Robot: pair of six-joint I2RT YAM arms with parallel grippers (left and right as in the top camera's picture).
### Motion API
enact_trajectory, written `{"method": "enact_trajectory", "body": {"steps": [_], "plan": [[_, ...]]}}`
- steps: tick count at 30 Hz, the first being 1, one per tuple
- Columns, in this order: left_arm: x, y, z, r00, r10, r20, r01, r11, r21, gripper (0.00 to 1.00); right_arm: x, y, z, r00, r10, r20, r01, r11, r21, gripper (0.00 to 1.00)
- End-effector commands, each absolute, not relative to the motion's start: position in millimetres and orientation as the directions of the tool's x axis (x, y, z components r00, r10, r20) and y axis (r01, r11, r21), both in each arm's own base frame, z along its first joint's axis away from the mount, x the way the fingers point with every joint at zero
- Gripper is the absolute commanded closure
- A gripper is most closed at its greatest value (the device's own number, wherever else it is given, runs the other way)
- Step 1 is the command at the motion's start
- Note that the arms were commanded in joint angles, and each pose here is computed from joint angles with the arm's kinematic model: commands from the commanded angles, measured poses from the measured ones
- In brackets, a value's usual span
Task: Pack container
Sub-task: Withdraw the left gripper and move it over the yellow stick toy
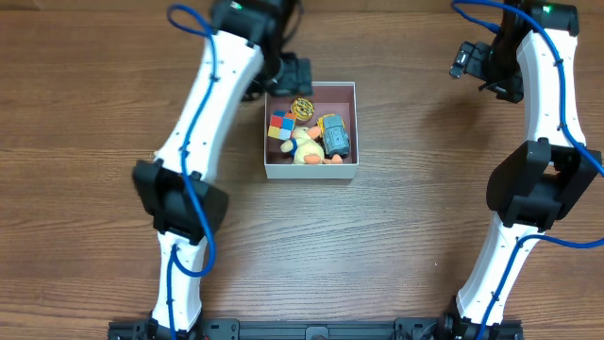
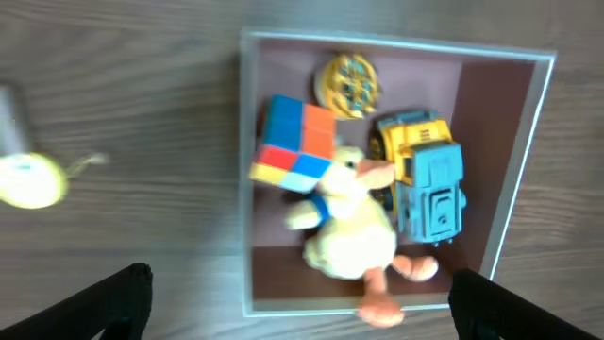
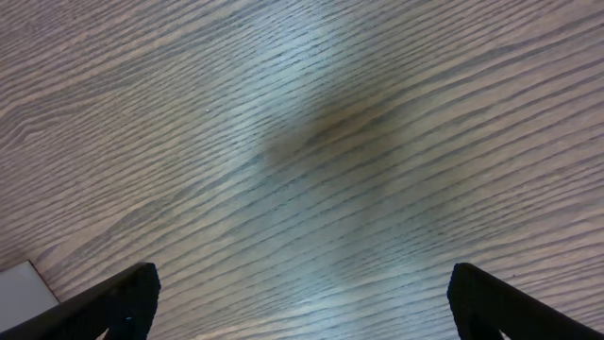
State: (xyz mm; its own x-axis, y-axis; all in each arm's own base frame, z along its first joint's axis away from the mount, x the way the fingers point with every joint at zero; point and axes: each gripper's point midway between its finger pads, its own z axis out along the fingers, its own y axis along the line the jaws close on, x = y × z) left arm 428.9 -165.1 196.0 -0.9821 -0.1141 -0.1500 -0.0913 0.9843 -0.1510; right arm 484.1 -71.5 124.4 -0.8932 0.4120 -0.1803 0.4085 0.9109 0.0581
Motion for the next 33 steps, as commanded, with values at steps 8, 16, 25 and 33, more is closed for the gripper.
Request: {"method": "enact_trajectory", "body": {"steps": [8, 16, 25, 33], "plan": [[430.1, -95.1, 276.3, -0.935, -0.177, -0.307, -0.109, 0.968, -0.227, 0.00, 484.9, -71.9, 139.7, -0.885, 0.412, -0.216, 0.407, 0.911, 0.069, 0.00], [411.5, -46.5, 255.2, -0.943, -0.225, -0.245, -0.210, 0.974, -0.084, 0.00, 484.9, -71.9, 139.7, -0.885, 0.412, -0.216, 0.407, 0.911, 0.069, 0.00], [331.6, 6.8, 259.4, -0.926, -0.336, -0.172, -0.333, 0.942, -0.046, 0.00, 484.9, -71.9, 139.7, -0.885, 0.412, -0.216, 0.407, 0.911, 0.069, 0.00], [311.4, 24.2, 248.9, -0.869, -0.476, -0.136, -0.472, 0.879, -0.065, 0.00, 484.9, -71.9, 139.7, -0.885, 0.412, -0.216, 0.407, 0.911, 0.069, 0.00]]}}
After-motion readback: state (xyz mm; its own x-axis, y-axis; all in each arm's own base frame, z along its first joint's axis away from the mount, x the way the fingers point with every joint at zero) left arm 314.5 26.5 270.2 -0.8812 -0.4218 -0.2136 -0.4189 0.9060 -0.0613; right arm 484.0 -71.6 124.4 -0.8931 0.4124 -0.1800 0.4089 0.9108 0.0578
